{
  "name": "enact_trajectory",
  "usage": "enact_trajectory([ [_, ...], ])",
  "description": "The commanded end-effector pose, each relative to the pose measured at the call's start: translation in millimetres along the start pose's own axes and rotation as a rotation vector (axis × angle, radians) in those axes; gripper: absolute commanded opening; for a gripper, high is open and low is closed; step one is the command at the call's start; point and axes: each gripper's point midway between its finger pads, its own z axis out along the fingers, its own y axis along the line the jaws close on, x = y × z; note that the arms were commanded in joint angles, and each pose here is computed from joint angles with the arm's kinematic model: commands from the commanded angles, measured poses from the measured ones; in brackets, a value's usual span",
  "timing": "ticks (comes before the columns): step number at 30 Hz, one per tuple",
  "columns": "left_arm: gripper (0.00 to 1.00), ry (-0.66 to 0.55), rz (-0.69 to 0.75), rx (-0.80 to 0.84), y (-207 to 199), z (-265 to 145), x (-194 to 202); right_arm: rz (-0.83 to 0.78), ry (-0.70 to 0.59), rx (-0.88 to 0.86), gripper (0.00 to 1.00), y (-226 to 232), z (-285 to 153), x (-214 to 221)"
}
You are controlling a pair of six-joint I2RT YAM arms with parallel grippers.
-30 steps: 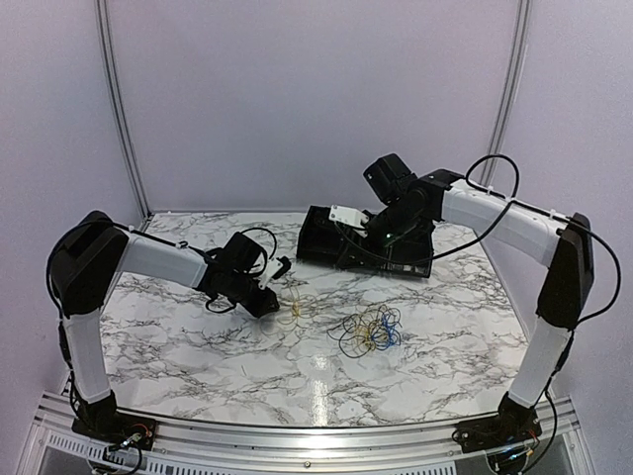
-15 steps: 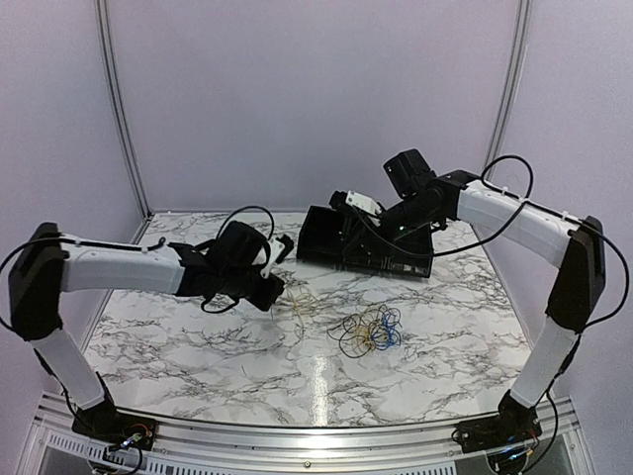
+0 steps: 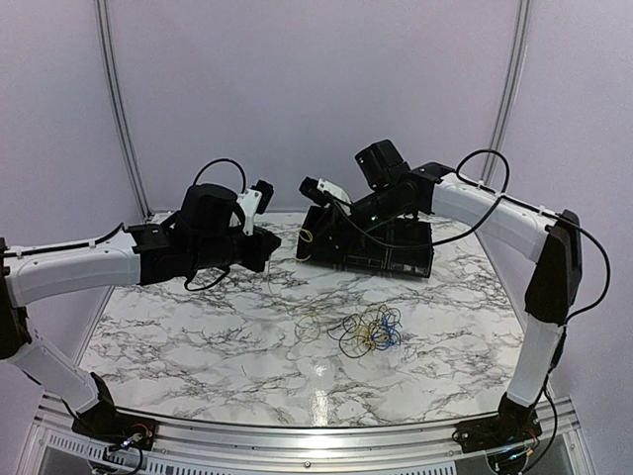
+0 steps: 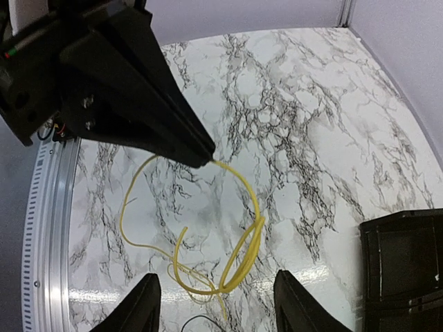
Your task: Untangle the cables
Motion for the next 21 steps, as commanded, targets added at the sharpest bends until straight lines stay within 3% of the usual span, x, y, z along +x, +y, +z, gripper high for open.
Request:
enact_trajectory([
  [1, 0.00, 0.003, 0.012, 0.000, -5.3, 3.8, -1.2, 0.000, -0.086, -0.013, 0.56, 9.2, -20.7, -31.7],
  [6, 0.00, -0.005, 0.021, 0.006, -9.6, 3.8, -1.9, 0.038, -0.065, 0.016, 0.46, 2.9, -16.5, -22.1],
  [17, 0.00, -0.012, 0.036, 0.000, -8.8, 3.2, -2.1, 0.120, -0.080, 0.024, 0.16, -16.0, -26.2, -12.0],
  [21, 0.00, -0.016, 0.034, 0.008, -11.0, 3.6, -2.6, 0.114, -0.088, -0.005, 0.14, -10.8, -25.5, -12.9],
])
